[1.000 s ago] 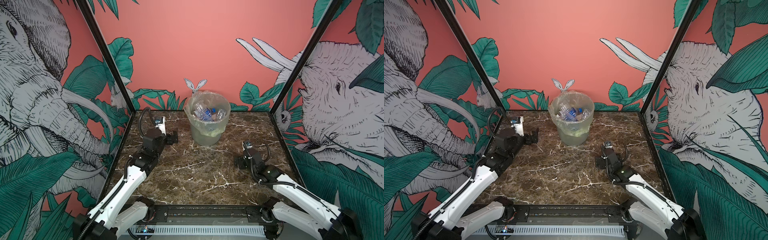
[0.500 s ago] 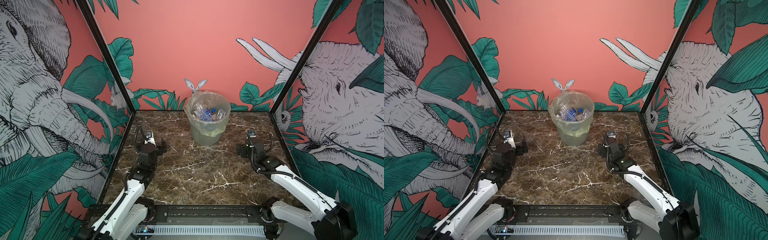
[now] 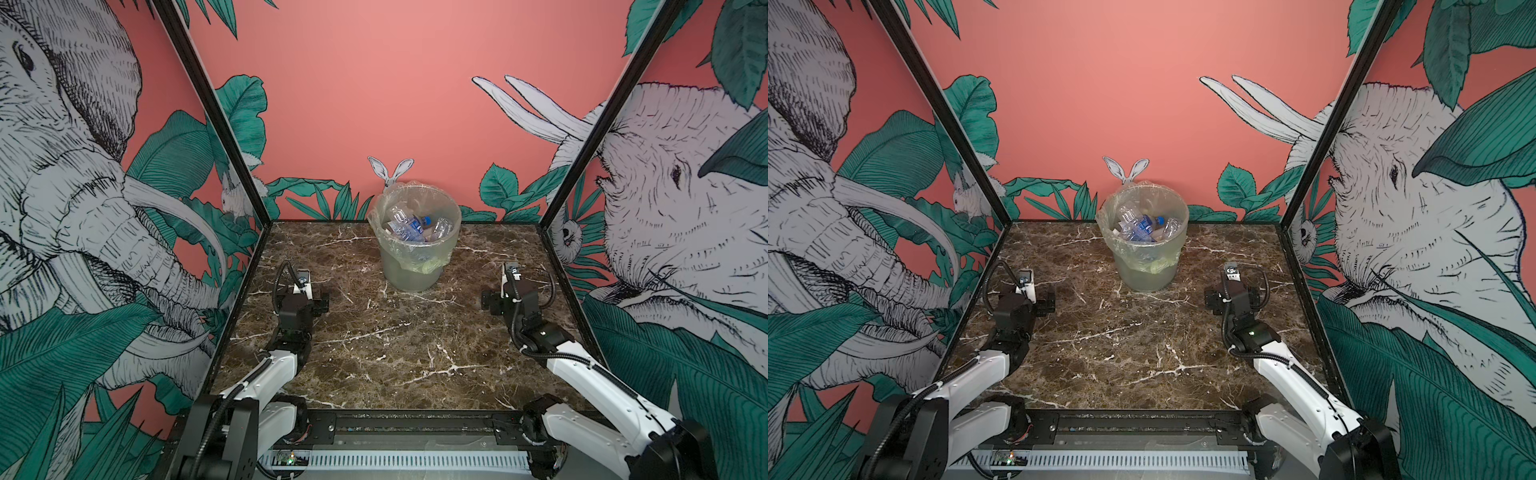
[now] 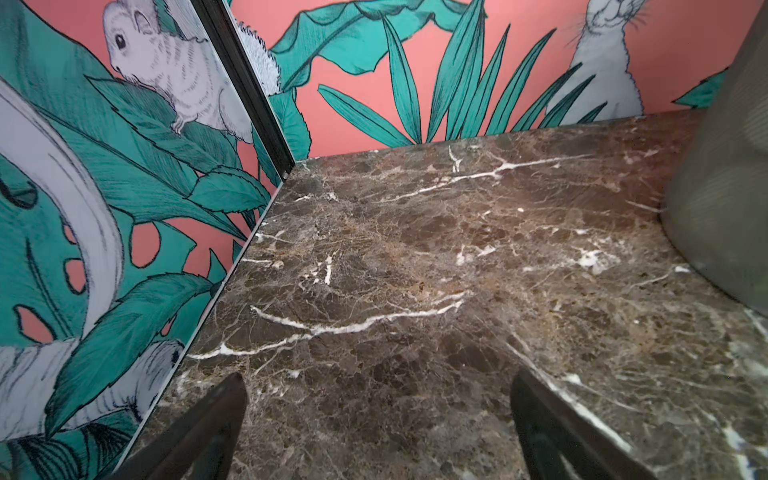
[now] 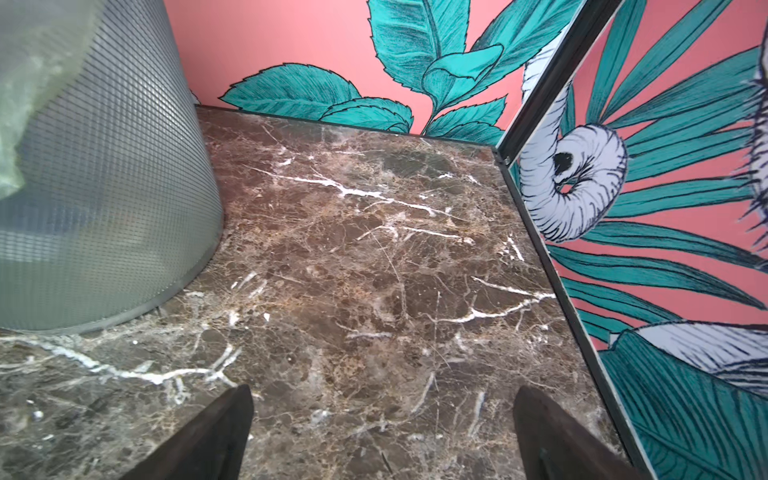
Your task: Throw the plastic bottles in the bin
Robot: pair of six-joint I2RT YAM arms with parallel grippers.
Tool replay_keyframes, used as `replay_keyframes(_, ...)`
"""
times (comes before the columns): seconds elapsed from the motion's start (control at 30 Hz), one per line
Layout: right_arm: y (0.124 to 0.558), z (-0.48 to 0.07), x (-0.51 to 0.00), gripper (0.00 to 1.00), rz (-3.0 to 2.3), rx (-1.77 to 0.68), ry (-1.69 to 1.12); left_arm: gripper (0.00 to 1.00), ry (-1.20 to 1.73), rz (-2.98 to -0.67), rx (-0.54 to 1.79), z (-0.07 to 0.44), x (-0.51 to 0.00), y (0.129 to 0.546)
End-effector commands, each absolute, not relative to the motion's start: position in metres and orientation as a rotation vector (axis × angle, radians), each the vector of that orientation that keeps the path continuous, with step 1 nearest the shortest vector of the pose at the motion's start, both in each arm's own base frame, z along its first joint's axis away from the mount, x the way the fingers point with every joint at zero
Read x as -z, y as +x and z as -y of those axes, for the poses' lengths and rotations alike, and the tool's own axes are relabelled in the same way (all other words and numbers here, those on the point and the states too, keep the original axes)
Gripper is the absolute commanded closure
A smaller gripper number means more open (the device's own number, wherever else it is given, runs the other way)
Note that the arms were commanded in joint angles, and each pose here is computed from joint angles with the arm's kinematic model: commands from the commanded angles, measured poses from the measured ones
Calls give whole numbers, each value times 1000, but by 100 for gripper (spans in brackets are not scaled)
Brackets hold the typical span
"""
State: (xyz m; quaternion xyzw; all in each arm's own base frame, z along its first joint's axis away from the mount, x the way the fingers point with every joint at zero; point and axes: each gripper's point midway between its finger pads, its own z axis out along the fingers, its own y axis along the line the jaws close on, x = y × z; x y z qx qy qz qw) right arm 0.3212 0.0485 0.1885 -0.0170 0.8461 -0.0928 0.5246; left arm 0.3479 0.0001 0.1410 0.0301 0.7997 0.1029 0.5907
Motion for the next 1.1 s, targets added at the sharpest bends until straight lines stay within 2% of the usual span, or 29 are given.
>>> replay_keyframes(0.0, 328, -44, -203, 0, -1951, 212, -8, 0, 127, -1768, -175, 6, -154, 361)
replay_keyframes(0.47, 341, -27, -193, 1, -1929, 232, -10, 0, 179, -1826, -88, 17, -108, 387)
replay_keyframes(0.6, 348, -16, -190, 0, -1930, 212, 33, 0, 171, -1908, -100, 14, -96, 405)
replay_keyframes(1.07, 372, 3, -159, 1, -1883, 208, 13, 0, 164, -1918, -99, 13, -95, 403)
